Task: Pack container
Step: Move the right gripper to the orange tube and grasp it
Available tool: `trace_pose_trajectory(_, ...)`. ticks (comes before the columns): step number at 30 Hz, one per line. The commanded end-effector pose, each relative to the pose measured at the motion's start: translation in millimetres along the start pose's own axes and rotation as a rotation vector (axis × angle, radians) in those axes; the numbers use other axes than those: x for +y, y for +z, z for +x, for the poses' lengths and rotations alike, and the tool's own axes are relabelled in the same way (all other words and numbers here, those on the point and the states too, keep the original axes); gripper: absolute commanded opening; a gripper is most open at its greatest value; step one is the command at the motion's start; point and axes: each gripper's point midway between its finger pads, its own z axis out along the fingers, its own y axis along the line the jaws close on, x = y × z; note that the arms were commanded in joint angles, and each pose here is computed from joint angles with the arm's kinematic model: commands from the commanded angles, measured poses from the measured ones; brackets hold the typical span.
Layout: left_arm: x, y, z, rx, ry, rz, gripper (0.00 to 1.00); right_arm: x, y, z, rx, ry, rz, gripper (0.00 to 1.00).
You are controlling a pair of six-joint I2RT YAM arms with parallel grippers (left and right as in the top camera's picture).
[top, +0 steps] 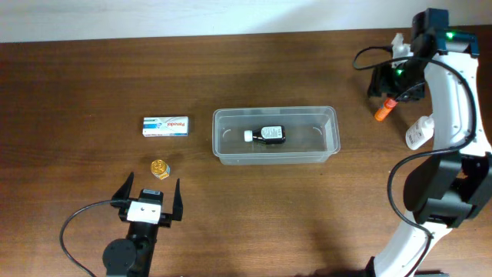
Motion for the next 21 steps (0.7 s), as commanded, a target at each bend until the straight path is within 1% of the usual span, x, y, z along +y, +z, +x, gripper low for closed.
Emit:
trace_pose_trajectory(1,-4,0,1,-0.002,0.016,0.018,0.99,-16,3,-8,-0.027,0.013,0.011,0.6)
trace_pose_trajectory(4,-4,0,1,-0.002,0.016,0.018,0.99,-20,2,-16,-0.058,0.015,0.023,0.61)
trace_pose_trajectory(8,-4,0,1,-0.002,0.016,0.018,0.99,-40,2,-24,-0.09,0.054,0.131,0.59)
trace_pose_trajectory(10,-4,0,1,-0.002,0.016,0.018,0.99,-44,3,-25,-0.091,0.058,0.156,0.59)
trace_pose_trajectory(21,-4,0,1,-0.002,0.016,0.018,0.99,-51,39,-14,-0.004,0.07,0.152,0.59)
